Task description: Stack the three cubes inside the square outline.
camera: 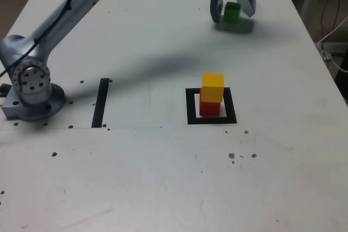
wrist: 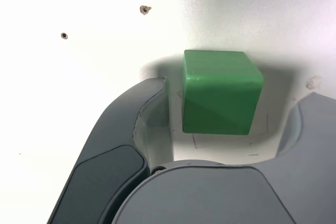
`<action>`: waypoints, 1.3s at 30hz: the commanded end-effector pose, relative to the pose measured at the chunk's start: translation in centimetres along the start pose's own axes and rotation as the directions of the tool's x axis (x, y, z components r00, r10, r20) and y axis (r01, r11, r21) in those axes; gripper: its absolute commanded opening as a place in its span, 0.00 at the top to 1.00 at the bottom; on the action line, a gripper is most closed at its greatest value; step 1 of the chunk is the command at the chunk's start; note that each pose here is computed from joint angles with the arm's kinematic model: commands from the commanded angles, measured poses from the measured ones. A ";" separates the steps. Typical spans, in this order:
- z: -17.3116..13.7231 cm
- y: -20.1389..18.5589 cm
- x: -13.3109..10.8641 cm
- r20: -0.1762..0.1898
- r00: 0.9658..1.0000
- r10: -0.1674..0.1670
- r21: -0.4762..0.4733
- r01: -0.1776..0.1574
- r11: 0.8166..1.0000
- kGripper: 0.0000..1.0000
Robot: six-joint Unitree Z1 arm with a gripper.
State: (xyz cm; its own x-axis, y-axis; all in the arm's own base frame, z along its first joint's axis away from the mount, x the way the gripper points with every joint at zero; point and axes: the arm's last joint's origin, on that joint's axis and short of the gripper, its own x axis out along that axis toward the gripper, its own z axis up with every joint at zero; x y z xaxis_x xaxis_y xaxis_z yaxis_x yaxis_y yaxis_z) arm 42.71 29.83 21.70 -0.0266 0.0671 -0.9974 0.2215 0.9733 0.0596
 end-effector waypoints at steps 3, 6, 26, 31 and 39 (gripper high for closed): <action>0.2 -0.1 0.1 -0.012 1.000 0.004 -0.002 -0.004 1.000 0.55; 0.2 -0.1 0.1 -0.015 1.000 0.007 -0.002 -0.007 1.000 0.64; 0.2 -0.7 -0.6 -0.030 0.999 0.011 0.005 -0.011 1.000 0.70; 0.4 -1.5 -2.0 -0.032 0.999 0.034 0.008 -0.034 0.999 0.70; 0.3 -4.9 -5.8 -0.041 0.998 0.042 0.000 -0.042 0.999 0.70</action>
State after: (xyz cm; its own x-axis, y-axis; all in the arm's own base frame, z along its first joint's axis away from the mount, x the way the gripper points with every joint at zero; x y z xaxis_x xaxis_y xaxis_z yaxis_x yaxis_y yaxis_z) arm 42.56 25.42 26.15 -0.0469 0.1231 -0.9913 0.2235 0.9685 0.1097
